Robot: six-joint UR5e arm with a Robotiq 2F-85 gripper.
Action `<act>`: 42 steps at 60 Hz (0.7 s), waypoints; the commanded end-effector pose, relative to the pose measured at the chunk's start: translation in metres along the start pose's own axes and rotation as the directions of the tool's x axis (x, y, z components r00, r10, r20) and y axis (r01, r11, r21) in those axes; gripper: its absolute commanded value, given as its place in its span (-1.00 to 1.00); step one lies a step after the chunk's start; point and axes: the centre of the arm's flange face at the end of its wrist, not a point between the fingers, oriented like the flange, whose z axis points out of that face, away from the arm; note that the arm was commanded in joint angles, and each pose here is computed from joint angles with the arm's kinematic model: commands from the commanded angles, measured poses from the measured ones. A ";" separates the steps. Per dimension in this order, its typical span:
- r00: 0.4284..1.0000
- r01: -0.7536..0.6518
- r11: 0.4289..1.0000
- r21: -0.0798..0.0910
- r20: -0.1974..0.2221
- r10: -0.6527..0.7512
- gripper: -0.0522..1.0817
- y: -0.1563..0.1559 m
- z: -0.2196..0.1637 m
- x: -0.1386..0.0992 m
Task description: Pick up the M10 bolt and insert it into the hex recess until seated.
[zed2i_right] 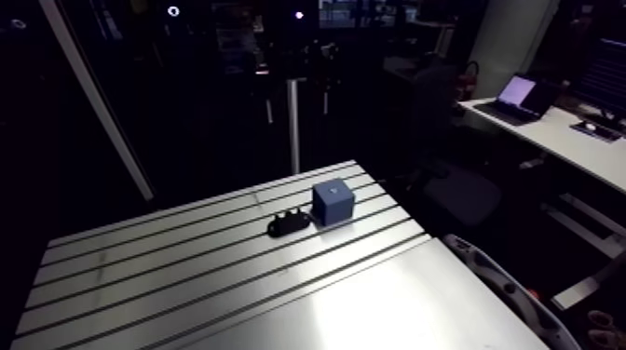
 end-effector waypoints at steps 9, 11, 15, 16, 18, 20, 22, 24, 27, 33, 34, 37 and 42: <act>0.997 0.060 0.997 -0.051 -0.048 -0.062 -0.90 -0.150 -0.085 -0.015; 0.997 0.062 0.997 -0.051 -0.045 -0.064 -0.90 -0.150 -0.082 -0.015; 0.997 0.068 0.997 -0.047 -0.035 -0.070 -0.90 -0.153 -0.077 -0.017; 0.997 0.068 0.997 -0.047 -0.035 -0.070 -0.90 -0.153 -0.077 -0.017; 0.997 0.074 0.996 -0.050 -0.032 -0.076 -0.90 -0.156 -0.075 -0.018; 0.996 0.080 0.995 -0.051 -0.029 -0.082 -0.90 -0.159 -0.074 -0.019; 0.995 0.089 0.995 -0.049 -0.029 -0.090 -0.90 -0.161 -0.074 -0.020; 0.995 0.092 0.995 -0.049 -0.029 -0.093 -0.90 -0.161 -0.074 -0.020; 0.995 0.097 0.994 -0.045 -0.031 -0.099 -0.90 -0.162 -0.075 -0.020; 0.994 0.104 0.994 -0.045 -0.033 -0.105 -0.90 -0.165 -0.076 -0.020; 0.994 0.104 0.994 -0.045 -0.032 -0.106 -0.90 -0.165 -0.075 -0.020; 0.994 0.106 0.993 -0.045 -0.030 -0.107 -0.90 -0.166 -0.074 -0.020; 0.993 0.109 0.993 -0.041 -0.029 -0.110 -0.90 -0.167 -0.074 -0.020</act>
